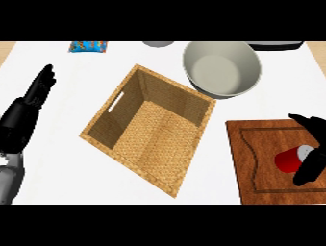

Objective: Pick the can from the cutting board and place it in the basket

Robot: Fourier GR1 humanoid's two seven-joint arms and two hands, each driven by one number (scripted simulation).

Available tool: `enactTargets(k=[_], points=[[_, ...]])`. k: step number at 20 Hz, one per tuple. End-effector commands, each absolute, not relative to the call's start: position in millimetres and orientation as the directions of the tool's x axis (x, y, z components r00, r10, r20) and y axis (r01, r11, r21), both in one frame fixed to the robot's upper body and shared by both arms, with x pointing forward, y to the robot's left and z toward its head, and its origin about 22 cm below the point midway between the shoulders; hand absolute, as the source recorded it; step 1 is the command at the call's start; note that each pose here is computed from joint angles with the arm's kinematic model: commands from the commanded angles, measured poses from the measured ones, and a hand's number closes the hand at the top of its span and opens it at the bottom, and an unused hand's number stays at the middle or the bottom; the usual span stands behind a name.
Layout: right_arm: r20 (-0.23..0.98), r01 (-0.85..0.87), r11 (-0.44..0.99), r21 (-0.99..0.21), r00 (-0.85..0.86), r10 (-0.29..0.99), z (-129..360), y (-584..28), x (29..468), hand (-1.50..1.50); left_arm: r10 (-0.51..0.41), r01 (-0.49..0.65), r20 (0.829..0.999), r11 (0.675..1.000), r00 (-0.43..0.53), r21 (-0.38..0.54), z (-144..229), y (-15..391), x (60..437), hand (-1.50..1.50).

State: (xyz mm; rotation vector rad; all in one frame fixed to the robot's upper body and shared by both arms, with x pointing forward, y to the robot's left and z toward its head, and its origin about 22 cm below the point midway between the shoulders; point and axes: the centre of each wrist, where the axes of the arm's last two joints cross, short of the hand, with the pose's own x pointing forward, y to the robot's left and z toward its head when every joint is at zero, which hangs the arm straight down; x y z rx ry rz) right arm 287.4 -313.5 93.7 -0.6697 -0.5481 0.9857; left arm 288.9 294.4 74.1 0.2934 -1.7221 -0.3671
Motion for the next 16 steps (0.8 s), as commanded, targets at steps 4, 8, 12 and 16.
enactTargets(k=[4, 8, 12, 16], points=[[0.102, -0.581, 0.387, -0.716, 0.462, 0.881, 68, -297, 285, -1.50, -0.403, 0.014, 0.900, 0.912, -0.167, 0.411, 63, 284, 294, 0.00], [0.112, -0.585, 0.408, -0.701, 0.475, 0.873, 69, -312, 289, -1.50, -0.405, -0.007, 0.895, 0.911, -0.185, 0.411, 72, 312, 286, 0.00], [0.092, -0.581, 0.413, -0.701, 0.500, 0.861, 59, -308, 276, -1.50, -0.392, 0.015, 0.903, 0.916, -0.176, 0.401, 72, 297, 286, 0.00], [0.070, -0.605, 0.384, -0.698, 0.475, 0.877, 45, -328, 254, -1.50, -0.401, 0.007, 0.897, 0.913, -0.186, 0.409, 88, 291, 286, 0.00]])
